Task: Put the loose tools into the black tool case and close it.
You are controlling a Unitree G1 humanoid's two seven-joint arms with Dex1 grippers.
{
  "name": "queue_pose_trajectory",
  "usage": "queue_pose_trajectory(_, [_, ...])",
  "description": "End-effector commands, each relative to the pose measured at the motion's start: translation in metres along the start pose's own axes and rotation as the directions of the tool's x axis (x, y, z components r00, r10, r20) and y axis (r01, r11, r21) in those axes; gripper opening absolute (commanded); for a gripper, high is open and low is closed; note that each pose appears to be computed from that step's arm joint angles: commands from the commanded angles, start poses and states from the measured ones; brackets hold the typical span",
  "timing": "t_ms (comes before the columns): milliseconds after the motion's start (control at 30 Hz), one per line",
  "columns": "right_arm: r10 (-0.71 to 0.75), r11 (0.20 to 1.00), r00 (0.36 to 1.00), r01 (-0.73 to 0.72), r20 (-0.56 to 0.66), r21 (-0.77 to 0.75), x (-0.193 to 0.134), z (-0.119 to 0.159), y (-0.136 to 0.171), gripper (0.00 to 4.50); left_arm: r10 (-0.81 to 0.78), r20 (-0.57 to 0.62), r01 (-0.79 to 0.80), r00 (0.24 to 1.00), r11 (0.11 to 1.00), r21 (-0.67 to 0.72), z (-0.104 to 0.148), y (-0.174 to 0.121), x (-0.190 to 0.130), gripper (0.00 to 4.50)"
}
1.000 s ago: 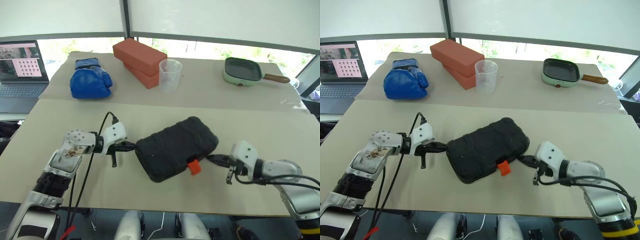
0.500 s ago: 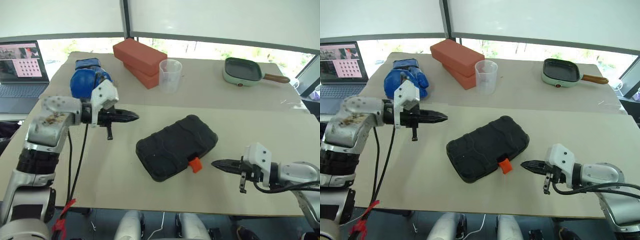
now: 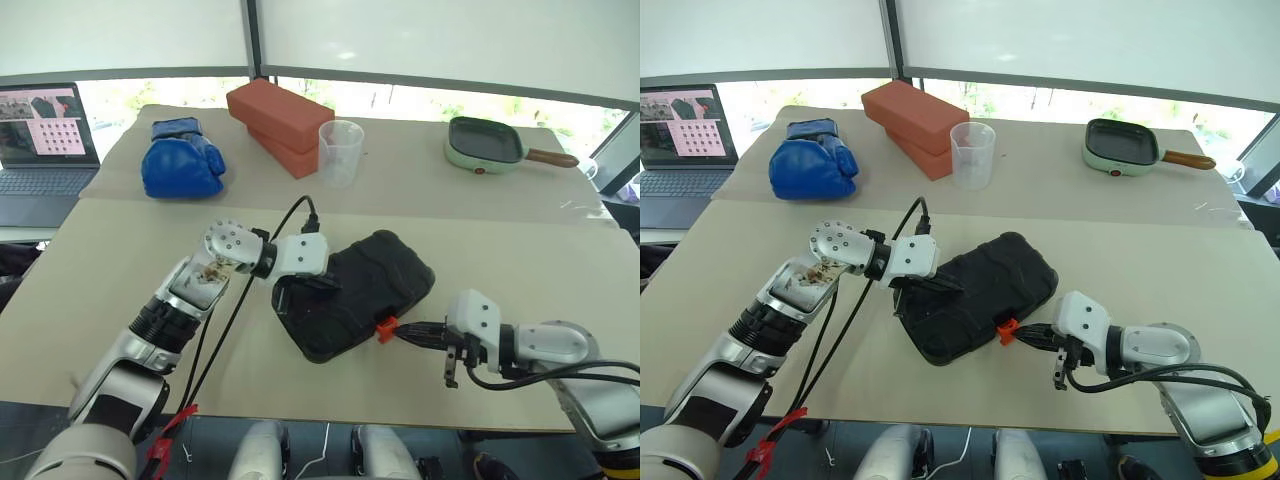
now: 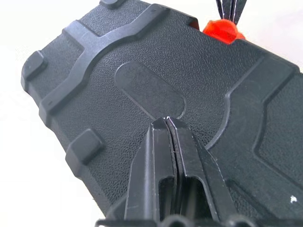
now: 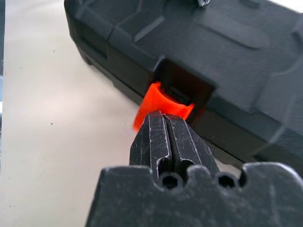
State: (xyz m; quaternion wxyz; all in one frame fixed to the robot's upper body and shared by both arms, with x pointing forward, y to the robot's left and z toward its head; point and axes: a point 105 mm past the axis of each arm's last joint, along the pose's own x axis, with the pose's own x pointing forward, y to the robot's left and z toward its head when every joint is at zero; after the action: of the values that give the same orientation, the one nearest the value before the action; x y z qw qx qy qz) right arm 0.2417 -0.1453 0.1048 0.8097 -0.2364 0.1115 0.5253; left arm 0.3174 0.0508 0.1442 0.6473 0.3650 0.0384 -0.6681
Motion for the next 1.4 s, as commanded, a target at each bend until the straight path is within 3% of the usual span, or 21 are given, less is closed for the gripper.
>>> queue_pose_trajectory(33, [-0.015,1.000,1.000,0.015,-0.005,-0.025,0.004,-0.001,-0.001,0.00,-0.043,-0.057,0.040,0.997,0.998,-0.054,-0.019,-0.012,0.007,0.08])
queue_pose_trajectory(333, [-0.064,0.998,0.998,0.064,0.020,0.002,0.015,-0.002,-0.006,0.00,-0.024,-0.043,0.021,0.999,0.998,-0.052,-0.015,-0.009,0.008,0.08])
queue_pose_trajectory(767, [-0.127,0.991,0.978,0.120,0.167,0.055,0.009,0.037,-0.016,0.00,-0.040,-0.044,0.038,0.998,0.998,-0.041,-0.017,-0.014,0.018,0.08])
queue_pose_trajectory(1267, [-0.115,0.992,0.977,0.103,0.179,0.075,0.005,0.049,-0.019,0.00,-0.024,-0.068,0.021,0.997,0.999,-0.044,-0.029,-0.016,0.020,0.08])
queue_pose_trajectory(1400, [-0.071,0.996,0.987,0.061,0.144,0.072,0.000,0.044,-0.013,0.00,0.012,-0.042,-0.017,0.999,0.993,-0.120,-0.029,-0.013,0.009,0.08])
